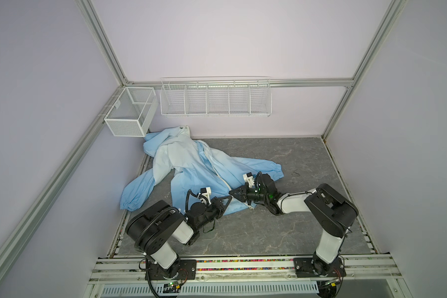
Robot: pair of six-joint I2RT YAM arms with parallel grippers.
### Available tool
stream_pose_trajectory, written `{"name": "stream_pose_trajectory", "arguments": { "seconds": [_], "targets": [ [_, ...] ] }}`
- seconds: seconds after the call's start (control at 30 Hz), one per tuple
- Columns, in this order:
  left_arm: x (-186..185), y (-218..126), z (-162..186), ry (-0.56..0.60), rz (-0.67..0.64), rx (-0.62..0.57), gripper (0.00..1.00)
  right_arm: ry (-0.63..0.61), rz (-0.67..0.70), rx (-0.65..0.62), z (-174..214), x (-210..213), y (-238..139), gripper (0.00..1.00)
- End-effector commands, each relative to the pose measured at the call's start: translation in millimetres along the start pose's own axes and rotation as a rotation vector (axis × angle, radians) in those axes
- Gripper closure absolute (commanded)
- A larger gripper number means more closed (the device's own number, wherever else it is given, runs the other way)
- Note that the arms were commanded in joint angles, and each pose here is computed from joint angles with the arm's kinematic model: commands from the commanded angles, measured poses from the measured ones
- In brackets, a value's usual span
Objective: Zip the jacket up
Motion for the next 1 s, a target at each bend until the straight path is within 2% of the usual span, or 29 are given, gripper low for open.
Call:
{"name": "stream_pose_trajectory", "arguments": {
  "seconds": [0.0,0.07,0.33,0.47,0.6,0.67,0.73,0.77,0.87,0.97],
  "targets": [
    [-14.1,2.0,-4.3,0.016,0.057,-0.012,1.0,-0.016,-0.008,0.013,2.6,2.7,-3.6,0.93],
    [-13.5,1.3,-4.4,0.017,0.055,-0.014,1.0,-0.02,0.004,0.01,2.3,1.0,-5.0,0.89],
    [-5.4,-6.4,-8.0,0.024,0.027,-0.042,1.0,-0.107,0.128,-0.033,-0.4,-5.8,-36.0,0.55],
    [2.8,-10.0,-8.2,0.025,-0.004,-0.05,1.0,-0.211,0.275,-0.062,5.2,-13.8,-64.4,0.48],
    [10.4,-11.7,-7.1,0.029,-0.036,-0.05,1.0,-0.363,0.481,-0.131,8.4,-24.9,-108.3,0.34],
    [13.8,-12.5,-7.0,0.033,-0.052,-0.051,1.0,-0.427,0.589,-0.182,5.8,-28.0,-131.8,0.24],
    [15.9,-13.5,-7.0,0.041,-0.067,-0.052,1.0,-0.489,0.692,-0.252,0.6,-28.5,-158.0,0.01],
    [16.3,-13.7,-7.3,0.045,-0.072,-0.053,1.0,-0.506,0.729,-0.288,-2.4,-27.3,-168.8,0.11],
    [16.7,-14.5,-7.5,0.065,-0.099,-0.047,1.0,-0.544,0.794,-0.354,-8.6,-21.3,-191.8,0.11],
    [12.6,-16.9,-9.9,0.103,-0.139,-0.042,1.0,-0.54,0.791,-0.374,-13.9,-20.2,-197.3,0.11]
  ]
}}
Point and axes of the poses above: each gripper's point midway between its finger pads, its own y axis out along the fingers, its own x axis along the line the jaws close on, z = x × y, the point moved 1 cm from there along -y, back along the fingers, and after that the axes turned 7 degrees about y, right-handed, at the moved point
